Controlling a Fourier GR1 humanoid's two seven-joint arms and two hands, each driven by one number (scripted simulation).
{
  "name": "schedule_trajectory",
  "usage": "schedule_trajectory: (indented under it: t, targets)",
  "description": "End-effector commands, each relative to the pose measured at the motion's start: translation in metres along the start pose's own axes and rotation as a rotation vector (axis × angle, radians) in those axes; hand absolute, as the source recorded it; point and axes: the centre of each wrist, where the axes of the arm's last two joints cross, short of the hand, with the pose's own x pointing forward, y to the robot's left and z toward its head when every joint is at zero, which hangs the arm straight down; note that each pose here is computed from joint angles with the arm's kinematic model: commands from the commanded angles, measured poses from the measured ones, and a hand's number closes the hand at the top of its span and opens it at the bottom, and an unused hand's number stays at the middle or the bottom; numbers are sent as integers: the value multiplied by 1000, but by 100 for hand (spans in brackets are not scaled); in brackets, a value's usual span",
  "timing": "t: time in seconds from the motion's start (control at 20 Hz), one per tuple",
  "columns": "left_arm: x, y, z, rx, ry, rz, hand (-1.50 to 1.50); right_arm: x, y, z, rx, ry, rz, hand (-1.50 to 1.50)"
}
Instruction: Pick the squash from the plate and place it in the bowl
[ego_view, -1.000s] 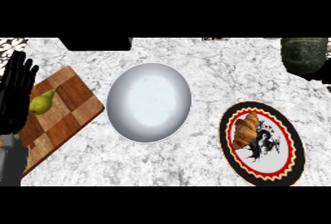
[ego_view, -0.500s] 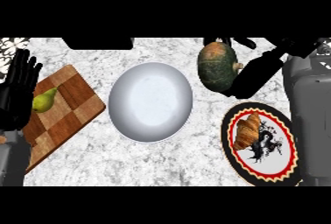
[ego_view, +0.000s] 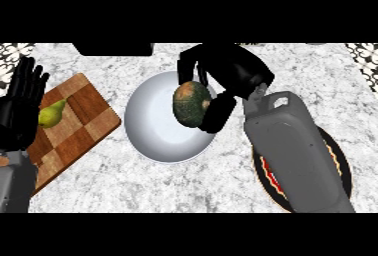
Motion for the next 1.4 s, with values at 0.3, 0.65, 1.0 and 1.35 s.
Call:
schedule_trajectory:
  t: [0.3,0.65,1.0,1.35]
  targets:
    - [4,0,-8,1,3,5,0,-47,93,-37,-7,232,-91,-150]
    - [-3,-10,-11,-29,-3,8,0,-60,102,-45,-102,130,-386,-150]
    - [18,2,-14,10,-1,-1,0,-85,75,-39,-433,94,-522,-150]
    - [4,-13,-4,25,-12,7,0,-152,28,-14,-569,174,-633,-150]
